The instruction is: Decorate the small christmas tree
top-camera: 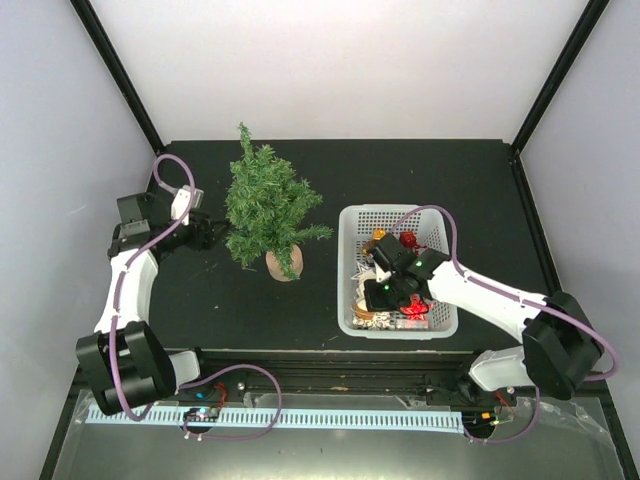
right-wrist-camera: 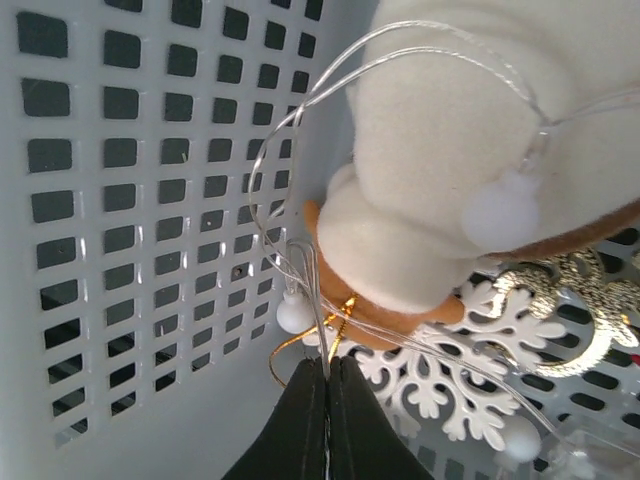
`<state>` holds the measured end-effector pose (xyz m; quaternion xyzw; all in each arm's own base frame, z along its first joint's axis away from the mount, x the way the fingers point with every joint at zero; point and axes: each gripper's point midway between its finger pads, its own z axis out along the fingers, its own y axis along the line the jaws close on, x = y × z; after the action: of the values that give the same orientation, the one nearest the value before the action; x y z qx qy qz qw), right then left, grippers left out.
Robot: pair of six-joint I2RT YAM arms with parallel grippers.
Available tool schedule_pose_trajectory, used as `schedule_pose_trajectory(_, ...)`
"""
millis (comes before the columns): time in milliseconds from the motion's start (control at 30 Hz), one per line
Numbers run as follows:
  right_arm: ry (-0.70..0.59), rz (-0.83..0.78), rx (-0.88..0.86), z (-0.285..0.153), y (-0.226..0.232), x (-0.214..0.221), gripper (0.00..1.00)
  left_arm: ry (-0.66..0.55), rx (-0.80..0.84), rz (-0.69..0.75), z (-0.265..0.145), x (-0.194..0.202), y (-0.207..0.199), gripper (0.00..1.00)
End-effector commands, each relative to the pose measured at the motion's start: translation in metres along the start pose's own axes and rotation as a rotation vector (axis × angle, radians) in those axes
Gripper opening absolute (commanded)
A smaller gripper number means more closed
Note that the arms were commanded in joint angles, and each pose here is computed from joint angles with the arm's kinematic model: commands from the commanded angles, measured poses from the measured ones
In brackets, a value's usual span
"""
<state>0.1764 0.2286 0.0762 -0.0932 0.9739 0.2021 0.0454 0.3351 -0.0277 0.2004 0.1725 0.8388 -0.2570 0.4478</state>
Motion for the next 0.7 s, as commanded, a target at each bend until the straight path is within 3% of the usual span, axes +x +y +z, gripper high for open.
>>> schedule_pose_trajectory(0,-0.085,-0.027,0.051,-0.022,-0.004,-0.013,0.01,-0.046,-0.078,0.089,-0.022,-0.032,-0.003,0.75)
schedule_pose_trajectory(233,-0.239,-0.018,0.136,-0.072,-0.018,-0.045,0.01,-0.087,-0.202,0.112,-0.058,-0.060,0.003,0.75)
schedule_pose_trajectory(467,-0.451,-0.103,0.121,-0.170,0.019,-0.082,0.01,-0.166,-0.031,0.248,-0.093,-0.095,-0.069,0.82)
schedule_pose_trajectory(667,-0.618,-0.196,0.048,-0.258,0.056,-0.093,0.01,-0.277,0.215,0.368,-0.125,-0.121,-0.153,0.87)
